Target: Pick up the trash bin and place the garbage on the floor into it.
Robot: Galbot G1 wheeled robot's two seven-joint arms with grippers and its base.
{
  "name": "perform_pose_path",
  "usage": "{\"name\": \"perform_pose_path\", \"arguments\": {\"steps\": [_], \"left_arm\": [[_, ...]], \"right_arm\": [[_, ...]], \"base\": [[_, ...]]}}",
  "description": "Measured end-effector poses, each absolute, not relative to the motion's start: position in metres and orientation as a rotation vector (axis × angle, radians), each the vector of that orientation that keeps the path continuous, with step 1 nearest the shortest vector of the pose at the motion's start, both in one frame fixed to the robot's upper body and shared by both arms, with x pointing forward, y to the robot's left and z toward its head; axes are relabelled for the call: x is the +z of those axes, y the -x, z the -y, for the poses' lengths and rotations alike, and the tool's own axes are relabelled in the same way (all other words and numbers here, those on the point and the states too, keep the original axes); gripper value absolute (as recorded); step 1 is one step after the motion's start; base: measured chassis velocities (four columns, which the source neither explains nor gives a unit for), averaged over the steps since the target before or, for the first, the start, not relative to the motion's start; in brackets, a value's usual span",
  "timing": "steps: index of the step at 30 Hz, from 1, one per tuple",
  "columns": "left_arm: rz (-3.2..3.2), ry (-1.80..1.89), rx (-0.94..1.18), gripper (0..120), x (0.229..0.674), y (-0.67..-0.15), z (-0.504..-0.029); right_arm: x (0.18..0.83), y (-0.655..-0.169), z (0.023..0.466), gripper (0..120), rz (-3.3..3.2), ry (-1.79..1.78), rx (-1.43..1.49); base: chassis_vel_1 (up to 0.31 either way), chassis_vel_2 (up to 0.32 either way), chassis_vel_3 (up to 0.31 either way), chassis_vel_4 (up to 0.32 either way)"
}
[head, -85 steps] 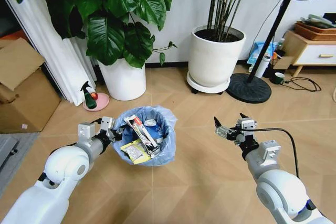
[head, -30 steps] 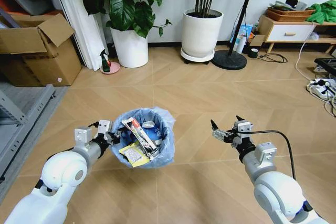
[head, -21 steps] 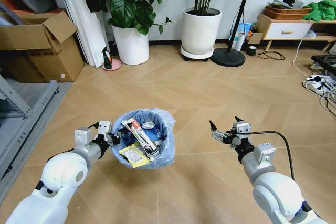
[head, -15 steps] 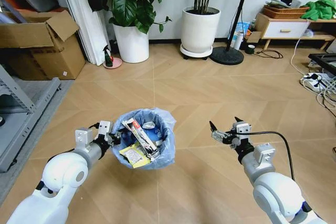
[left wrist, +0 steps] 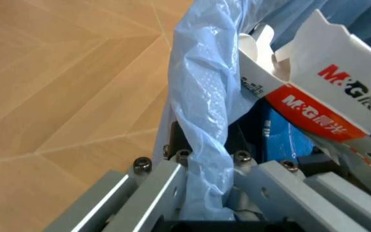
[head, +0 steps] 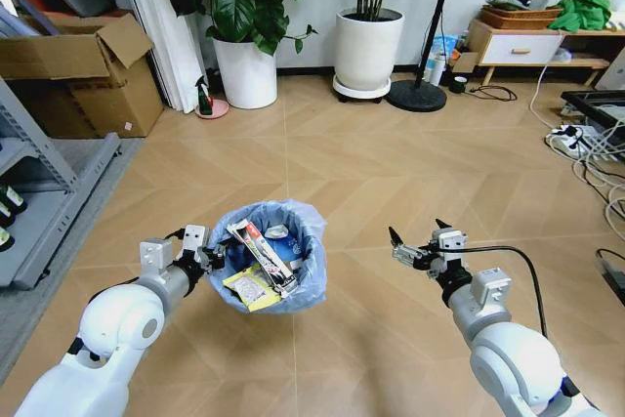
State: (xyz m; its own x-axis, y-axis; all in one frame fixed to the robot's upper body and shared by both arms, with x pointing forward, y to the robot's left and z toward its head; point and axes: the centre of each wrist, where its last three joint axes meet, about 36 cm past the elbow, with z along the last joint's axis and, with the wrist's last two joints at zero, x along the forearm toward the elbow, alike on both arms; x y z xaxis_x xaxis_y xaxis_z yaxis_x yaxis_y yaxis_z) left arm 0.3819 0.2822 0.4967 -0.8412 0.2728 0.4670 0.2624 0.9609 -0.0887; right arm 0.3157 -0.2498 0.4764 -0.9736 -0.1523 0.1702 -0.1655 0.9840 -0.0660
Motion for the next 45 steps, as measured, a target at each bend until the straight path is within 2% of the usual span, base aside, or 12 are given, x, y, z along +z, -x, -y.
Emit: {"name": "perform_pose_path", "arguments": {"steps": [16,35,45], "left_arm": [[2.62,0.377,0.036,0,0.4952,-0.3811,-0.2817],[2.618,0.368,0.03,0,0.495,-0.3799,-0.2851],[2.614,0.368,0.025,0,0.495,-0.3774,-0.2857]], "right_arm": [[0.4744,-0.3152,0.2519,100,2.969,-0.237,0.095],[0.4763,-0.3129,0.2536,100,2.959,-0.214,0.078],[0.4739,-0.3127,0.2506,100,2.97,-0.216,0.073]], "base": [[0.134,-0.136,-0.135,0.137],[-0.01,0.001,0.009,-0.003],[-0.106,-0.099,0.112,0.099]]}}
